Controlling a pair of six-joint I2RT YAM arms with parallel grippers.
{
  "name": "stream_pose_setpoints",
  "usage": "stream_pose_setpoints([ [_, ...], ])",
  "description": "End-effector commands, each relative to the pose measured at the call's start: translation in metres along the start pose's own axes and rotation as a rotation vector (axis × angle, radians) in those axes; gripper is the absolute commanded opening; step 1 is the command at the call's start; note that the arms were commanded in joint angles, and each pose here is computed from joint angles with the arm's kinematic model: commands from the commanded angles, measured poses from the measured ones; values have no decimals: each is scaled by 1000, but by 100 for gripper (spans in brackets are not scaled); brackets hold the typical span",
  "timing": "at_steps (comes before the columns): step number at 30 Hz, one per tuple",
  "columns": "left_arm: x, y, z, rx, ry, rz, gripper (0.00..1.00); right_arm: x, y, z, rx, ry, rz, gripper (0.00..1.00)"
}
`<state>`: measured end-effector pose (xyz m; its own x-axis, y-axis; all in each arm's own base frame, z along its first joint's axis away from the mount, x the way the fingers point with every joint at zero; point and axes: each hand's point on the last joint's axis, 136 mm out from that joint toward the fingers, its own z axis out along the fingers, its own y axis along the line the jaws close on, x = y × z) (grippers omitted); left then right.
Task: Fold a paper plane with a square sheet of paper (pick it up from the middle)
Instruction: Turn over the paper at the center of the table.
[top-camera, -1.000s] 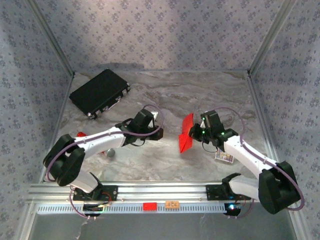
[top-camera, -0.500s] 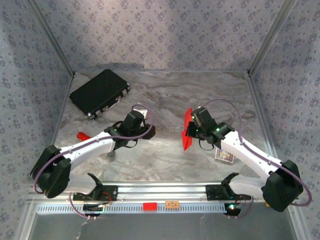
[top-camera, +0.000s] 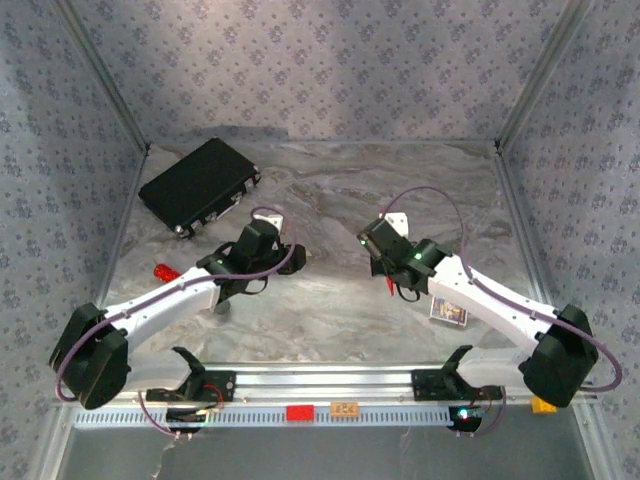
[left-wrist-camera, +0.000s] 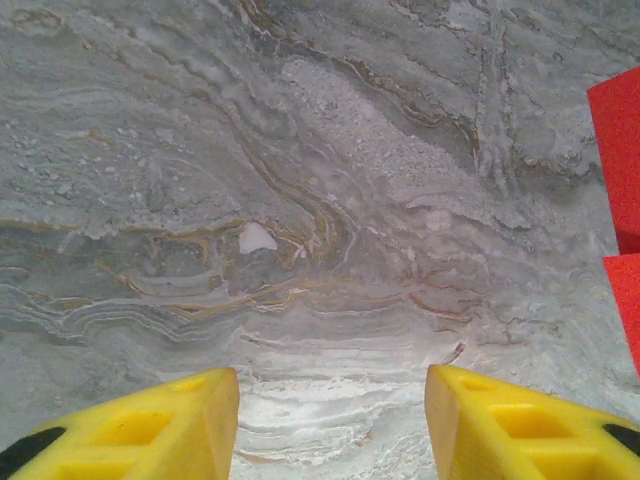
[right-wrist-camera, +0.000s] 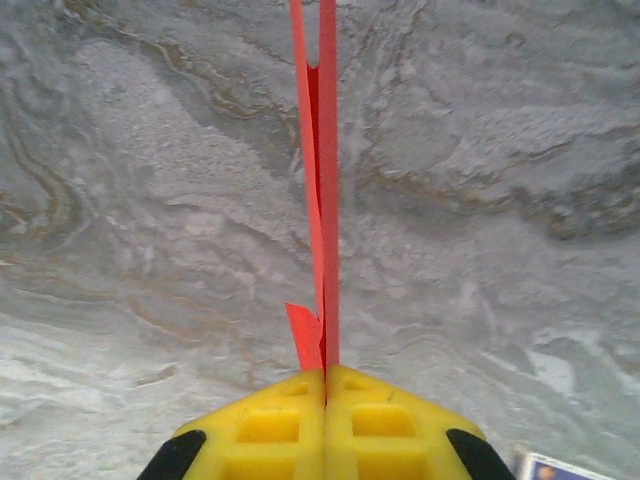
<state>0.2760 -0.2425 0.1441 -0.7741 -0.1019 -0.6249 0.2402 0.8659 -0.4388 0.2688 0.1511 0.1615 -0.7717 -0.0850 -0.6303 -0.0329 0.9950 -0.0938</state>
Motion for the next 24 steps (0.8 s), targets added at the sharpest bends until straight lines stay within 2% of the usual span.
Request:
stream_pose_setpoints([
  [1, -3, 9, -9, -24, -31, -27, 56, -7, -18, -8, 147, -20, -112, 3],
  [15, -5, 33, -25, -83, -91, -90, 79, -8, -11, -3, 318, 15, -288, 2],
  [19, -7, 41, -28, -104, -101, -107, 80, -3, -4, 8, 348, 34, -328, 2],
  [24, -17, 56, -41, -160, -173, -152, 80, 2, 23, 22, 344, 45, -396, 2],
])
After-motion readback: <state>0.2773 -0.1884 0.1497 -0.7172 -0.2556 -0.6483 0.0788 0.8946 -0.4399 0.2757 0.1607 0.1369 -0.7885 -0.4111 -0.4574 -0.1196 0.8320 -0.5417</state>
